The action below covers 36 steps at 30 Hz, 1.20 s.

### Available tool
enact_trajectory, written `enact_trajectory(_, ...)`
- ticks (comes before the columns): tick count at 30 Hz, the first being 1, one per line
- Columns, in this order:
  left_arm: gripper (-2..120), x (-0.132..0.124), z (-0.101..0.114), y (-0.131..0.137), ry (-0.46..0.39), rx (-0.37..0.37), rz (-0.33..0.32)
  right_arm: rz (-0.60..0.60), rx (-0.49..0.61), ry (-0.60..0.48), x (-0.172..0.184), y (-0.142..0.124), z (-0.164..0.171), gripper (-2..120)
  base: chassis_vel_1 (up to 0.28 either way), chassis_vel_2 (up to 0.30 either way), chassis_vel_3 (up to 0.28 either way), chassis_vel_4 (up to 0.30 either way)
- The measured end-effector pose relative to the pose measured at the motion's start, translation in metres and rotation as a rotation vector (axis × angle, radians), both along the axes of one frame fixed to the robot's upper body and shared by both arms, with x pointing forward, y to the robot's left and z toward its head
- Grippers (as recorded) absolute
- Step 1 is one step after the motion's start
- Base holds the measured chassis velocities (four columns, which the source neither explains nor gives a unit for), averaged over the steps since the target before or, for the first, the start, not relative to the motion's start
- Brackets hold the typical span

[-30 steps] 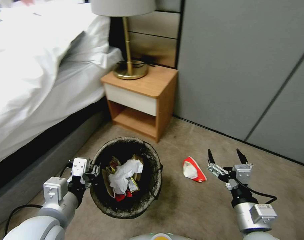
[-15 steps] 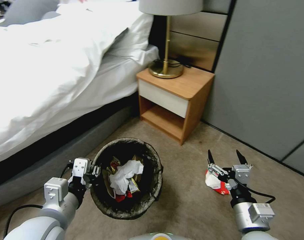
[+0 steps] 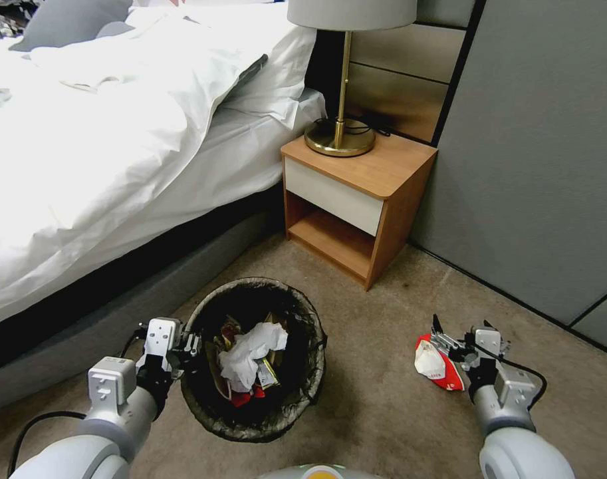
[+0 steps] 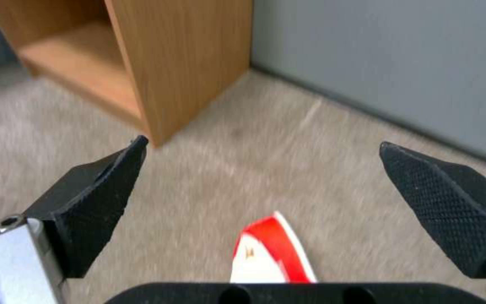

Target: Pick up the trash bin, then pick up the garbage from the floor and place it into the trash bin.

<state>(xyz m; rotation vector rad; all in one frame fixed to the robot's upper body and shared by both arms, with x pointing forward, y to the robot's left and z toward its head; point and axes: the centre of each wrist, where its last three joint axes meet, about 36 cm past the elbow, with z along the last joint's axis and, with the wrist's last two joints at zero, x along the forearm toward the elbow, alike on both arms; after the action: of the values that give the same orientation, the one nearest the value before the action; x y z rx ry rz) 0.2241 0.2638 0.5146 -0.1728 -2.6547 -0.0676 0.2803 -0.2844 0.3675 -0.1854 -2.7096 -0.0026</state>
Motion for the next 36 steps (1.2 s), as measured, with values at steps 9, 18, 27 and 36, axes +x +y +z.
enact_trajectory(9,1,-0.001,-0.001,0.001,0.01,0.0,0.0,0.033,0.055,0.131,0.029,-0.034,-0.041,100,0.0,0.0,0.0,0.0)
enact_trajectory(18,1,-0.003,-0.002,0.0,0.021,0.001,-0.002,0.059,0.141,0.241,0.051,-0.042,-0.071,100,0.0,0.0,0.0,0.0)
enact_trajectory(27,1,-0.005,-0.003,0.0,0.032,0.005,-0.001,0.054,0.155,0.32,0.068,-0.036,-0.1,100,0.0,0.0,0.0,0.0)
enact_trajectory(36,1,-0.007,-0.004,0.002,0.043,0.017,-0.001,0.012,0.087,0.355,0.09,-0.033,-0.136,100,0.0,0.0,0.0,0.0)
